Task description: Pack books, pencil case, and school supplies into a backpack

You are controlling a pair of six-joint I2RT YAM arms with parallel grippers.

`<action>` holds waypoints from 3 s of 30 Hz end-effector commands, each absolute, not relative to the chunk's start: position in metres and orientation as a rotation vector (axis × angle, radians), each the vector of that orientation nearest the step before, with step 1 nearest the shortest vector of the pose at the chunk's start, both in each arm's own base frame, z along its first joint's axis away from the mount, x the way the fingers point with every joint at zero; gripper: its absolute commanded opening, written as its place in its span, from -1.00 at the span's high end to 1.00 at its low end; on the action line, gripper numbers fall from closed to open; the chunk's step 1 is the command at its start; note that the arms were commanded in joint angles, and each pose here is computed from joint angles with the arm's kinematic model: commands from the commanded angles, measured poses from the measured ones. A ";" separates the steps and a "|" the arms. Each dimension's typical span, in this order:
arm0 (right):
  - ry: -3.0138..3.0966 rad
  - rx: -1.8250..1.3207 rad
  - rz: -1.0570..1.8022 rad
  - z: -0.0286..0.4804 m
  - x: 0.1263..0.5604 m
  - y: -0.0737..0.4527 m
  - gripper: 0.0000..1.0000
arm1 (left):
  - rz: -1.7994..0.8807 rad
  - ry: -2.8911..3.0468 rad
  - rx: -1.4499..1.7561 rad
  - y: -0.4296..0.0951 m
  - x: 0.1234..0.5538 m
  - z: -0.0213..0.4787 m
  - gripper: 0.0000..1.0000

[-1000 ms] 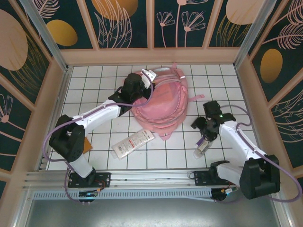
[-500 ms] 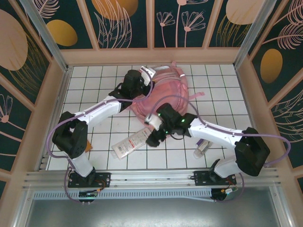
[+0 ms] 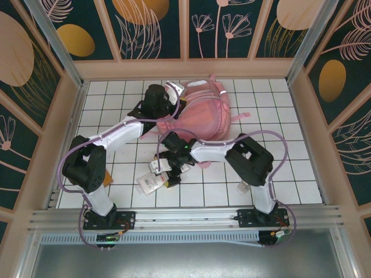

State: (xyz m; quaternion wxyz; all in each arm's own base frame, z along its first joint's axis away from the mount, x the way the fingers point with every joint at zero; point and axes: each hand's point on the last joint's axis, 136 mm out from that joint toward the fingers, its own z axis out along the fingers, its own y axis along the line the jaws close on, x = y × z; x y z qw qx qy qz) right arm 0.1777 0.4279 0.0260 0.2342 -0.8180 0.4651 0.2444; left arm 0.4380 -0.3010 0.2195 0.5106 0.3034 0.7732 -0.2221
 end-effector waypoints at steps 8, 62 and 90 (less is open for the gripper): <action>1.563 -2.345 0.617 -0.023 0.174 0.387 -0.58 | -0.549 1.821 0.711 -0.291 0.449 0.228 1.00; 1.501 -2.279 0.527 0.067 0.179 0.334 -0.80 | -0.467 1.911 0.816 -0.268 0.428 0.211 0.47; 1.711 -1.696 0.830 0.089 0.202 0.384 -0.56 | -1.077 2.923 -0.573 -0.181 0.150 0.061 0.35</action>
